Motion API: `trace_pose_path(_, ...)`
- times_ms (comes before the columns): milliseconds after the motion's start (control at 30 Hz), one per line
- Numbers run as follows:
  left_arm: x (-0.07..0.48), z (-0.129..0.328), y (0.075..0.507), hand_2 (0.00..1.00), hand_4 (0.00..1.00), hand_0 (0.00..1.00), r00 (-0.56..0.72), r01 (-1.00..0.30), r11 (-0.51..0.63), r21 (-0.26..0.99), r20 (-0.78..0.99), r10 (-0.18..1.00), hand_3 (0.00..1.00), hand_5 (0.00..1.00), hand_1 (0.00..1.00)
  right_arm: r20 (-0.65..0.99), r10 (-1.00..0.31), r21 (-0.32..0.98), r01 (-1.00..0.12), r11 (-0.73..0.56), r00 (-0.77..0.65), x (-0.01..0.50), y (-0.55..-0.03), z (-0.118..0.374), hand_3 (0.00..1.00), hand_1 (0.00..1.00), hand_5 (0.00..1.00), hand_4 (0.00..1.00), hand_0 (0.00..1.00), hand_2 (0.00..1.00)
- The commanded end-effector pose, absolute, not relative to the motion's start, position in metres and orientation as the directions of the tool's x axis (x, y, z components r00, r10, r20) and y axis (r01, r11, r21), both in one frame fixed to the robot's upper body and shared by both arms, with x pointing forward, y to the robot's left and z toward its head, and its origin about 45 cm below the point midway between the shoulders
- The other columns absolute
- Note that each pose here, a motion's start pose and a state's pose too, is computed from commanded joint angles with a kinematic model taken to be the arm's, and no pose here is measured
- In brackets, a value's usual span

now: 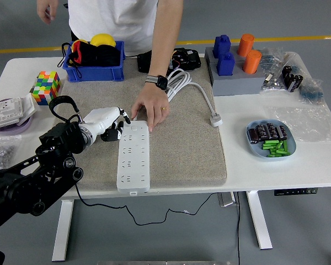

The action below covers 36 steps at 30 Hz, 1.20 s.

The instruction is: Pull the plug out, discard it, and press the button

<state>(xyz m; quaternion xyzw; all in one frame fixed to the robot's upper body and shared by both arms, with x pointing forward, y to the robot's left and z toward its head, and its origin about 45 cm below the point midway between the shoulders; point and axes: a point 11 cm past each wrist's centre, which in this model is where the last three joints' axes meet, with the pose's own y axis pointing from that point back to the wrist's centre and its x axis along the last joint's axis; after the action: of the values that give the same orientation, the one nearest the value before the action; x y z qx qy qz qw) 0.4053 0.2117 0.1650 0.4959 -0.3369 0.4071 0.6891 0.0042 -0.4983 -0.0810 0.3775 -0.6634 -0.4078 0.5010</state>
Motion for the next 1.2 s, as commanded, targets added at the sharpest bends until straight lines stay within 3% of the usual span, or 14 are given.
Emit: trace_pose_path(1200, 0.399, 0.150, 0.197, 0.130, 0.097, 0.021, 0.489, -0.869, 0.212, 0.447, 0.842, 0.227, 0.633, 0.002, 0.019, 0.355, -0.910, 0.919, -0.096, 0.382, -0.214, 0.006, -0.497, -0.081, 0.635, 0.676, 0.593, 0.740, 0.728, 0.659)
